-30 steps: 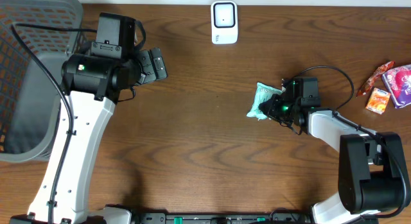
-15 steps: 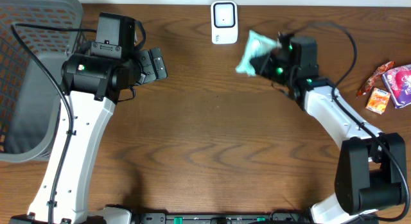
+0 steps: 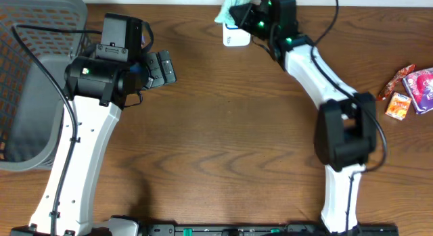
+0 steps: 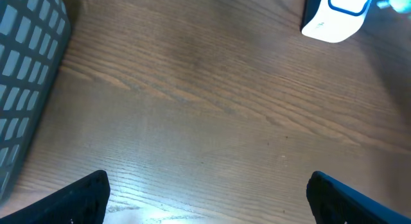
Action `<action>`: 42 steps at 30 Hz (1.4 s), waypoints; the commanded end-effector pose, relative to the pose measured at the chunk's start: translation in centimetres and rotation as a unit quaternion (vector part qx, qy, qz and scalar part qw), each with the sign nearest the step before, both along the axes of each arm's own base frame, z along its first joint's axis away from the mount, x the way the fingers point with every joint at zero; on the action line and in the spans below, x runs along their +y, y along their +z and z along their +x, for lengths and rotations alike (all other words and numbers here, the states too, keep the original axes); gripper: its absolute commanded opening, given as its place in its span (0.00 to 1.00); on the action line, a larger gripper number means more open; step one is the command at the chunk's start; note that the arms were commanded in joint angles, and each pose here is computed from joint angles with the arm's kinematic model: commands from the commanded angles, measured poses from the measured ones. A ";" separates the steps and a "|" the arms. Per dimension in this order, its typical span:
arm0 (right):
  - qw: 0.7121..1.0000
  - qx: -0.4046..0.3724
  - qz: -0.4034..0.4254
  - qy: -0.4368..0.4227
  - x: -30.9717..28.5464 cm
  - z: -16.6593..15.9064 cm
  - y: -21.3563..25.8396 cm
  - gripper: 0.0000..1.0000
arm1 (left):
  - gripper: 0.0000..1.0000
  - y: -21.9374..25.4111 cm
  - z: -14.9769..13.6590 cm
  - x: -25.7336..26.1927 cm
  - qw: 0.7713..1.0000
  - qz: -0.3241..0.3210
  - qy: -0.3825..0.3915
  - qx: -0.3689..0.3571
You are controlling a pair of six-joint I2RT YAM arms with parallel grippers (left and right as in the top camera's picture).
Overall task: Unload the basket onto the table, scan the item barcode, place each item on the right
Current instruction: 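Carry the wipes pack to the far right edge and release it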
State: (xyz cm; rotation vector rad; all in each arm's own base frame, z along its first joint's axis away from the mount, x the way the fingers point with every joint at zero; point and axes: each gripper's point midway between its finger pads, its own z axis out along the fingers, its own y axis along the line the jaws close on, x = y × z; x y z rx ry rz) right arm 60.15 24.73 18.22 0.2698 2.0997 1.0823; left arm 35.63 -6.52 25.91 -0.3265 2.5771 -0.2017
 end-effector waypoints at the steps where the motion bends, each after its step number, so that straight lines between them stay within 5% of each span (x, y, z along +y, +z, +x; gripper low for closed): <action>1: 1.000 -0.005 0.010 -0.023 -0.4 2.7 0.1 0.01 | 0.98 -0.2 0.0 0.1 1.000 -0.002 0.004 0.004; 16: 0.998 0.026 -0.038 -0.049 -2.1 3.2 -3.1 0.01 | 0.98 -0.2 0.0 0.1 1.000 -0.002 0.004 0.004; 25: 0.987 0.071 -0.101 -0.105 -14.4 2.3 -1.2 0.01 | 0.98 -0.2 0.0 0.1 1.000 -0.002 0.004 0.004; 31: 0.957 0.140 -0.188 -0.171 -27.9 -2.6 0.3 0.01 | 0.98 -0.2 0.0 0.1 1.000 -0.002 0.004 0.004; 42: 0.845 0.363 -0.276 -0.278 -46.3 -16.0 -5.1 0.01 | 0.98 -0.2 0.0 0.1 1.000 -0.002 0.004 0.004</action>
